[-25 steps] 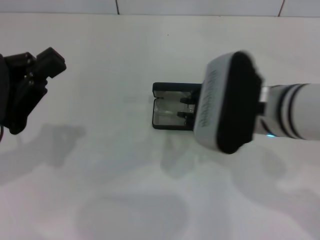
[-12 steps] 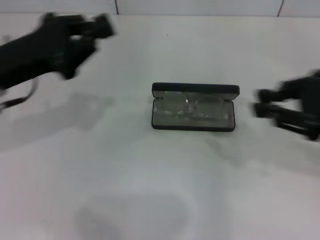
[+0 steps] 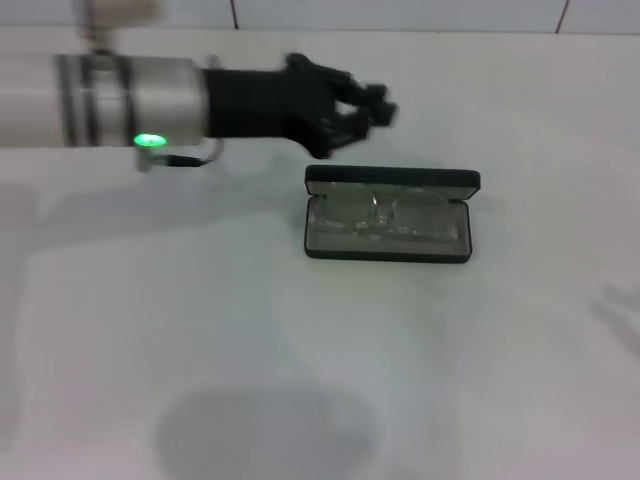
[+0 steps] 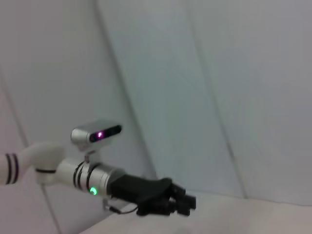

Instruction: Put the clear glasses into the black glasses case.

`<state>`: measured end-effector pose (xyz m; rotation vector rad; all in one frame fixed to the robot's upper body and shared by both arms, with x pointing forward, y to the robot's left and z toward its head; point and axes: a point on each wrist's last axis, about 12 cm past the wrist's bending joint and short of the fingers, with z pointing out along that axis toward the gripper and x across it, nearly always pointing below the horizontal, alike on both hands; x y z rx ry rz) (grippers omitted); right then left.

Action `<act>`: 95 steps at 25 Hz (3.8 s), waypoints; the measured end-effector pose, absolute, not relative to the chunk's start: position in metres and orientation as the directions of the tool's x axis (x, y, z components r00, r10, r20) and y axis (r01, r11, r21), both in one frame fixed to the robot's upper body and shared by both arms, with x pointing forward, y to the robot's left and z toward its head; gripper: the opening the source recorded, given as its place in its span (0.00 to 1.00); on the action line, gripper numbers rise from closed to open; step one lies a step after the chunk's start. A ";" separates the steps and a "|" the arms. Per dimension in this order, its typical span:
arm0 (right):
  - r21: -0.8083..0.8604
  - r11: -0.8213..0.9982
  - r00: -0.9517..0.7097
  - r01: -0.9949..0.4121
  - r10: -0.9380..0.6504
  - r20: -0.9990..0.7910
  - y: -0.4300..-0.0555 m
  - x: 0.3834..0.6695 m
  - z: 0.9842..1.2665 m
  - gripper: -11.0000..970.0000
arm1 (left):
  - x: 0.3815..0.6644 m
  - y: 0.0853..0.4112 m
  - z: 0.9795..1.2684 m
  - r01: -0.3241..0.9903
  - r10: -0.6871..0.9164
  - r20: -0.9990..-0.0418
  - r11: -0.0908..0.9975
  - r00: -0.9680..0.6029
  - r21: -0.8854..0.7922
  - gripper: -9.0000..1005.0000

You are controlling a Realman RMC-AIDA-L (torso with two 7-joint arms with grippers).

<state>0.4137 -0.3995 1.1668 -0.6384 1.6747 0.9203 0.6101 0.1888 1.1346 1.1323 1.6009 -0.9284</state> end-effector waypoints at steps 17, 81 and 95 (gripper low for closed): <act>0.355 0.587 -0.341 -0.728 0.139 -0.930 -0.410 0.399 1.129 0.23 | 0.618 0.149 1.108 0.934 0.363 -0.914 0.353 -0.183 -0.047 0.22; 0.306 0.231 -0.277 -0.924 0.149 -0.949 -0.346 0.440 1.122 0.51 | 0.513 0.237 1.154 0.995 0.054 -0.994 -0.032 -0.092 -0.094 0.49; 0.271 0.021 -0.270 -0.962 0.032 -0.962 -0.270 0.504 1.129 0.80 | 0.487 0.277 1.126 0.980 -0.068 -0.978 0.019 -0.196 -0.198 0.64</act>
